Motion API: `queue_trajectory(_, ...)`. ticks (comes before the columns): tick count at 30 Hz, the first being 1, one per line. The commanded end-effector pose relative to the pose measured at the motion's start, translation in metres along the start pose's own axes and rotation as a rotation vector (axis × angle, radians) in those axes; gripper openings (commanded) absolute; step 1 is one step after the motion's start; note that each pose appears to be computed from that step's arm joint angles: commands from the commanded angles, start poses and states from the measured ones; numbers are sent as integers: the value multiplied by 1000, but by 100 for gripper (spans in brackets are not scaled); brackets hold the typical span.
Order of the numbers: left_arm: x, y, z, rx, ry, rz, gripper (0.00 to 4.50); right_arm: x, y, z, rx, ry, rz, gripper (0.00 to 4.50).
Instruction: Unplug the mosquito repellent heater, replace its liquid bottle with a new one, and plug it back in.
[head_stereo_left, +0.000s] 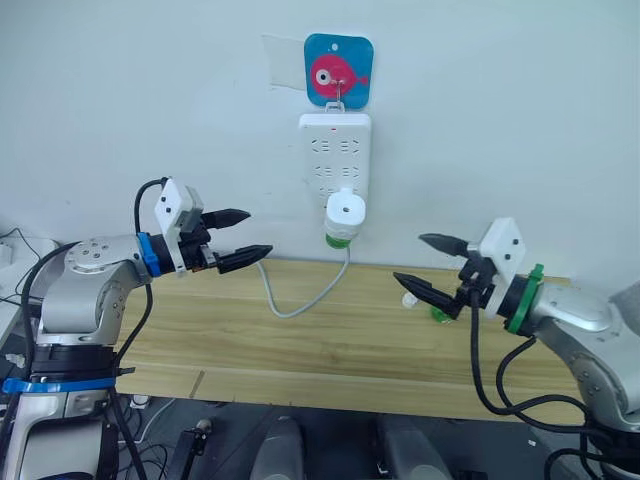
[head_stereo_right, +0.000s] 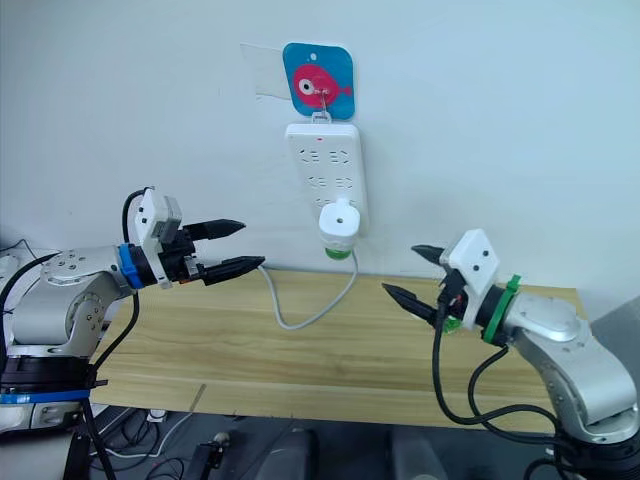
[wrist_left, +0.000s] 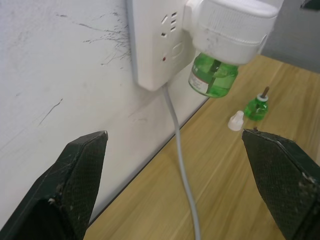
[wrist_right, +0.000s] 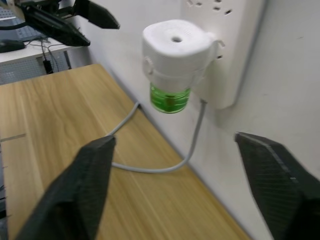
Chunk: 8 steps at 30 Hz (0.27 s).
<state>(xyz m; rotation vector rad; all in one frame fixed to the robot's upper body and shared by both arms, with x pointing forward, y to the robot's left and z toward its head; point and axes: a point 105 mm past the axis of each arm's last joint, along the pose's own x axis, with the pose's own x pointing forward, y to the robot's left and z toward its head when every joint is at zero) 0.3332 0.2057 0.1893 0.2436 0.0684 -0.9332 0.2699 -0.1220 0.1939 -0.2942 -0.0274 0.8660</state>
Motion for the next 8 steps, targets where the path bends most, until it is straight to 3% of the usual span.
queue_trajectory(1,-9,6,11,50,-16,35,450,-6,0,12,-29,-43,-19,449)
queue_trajectory(8,-4,4,9,65,3,21,450,-6,2,9,-14,-39,-46,449)
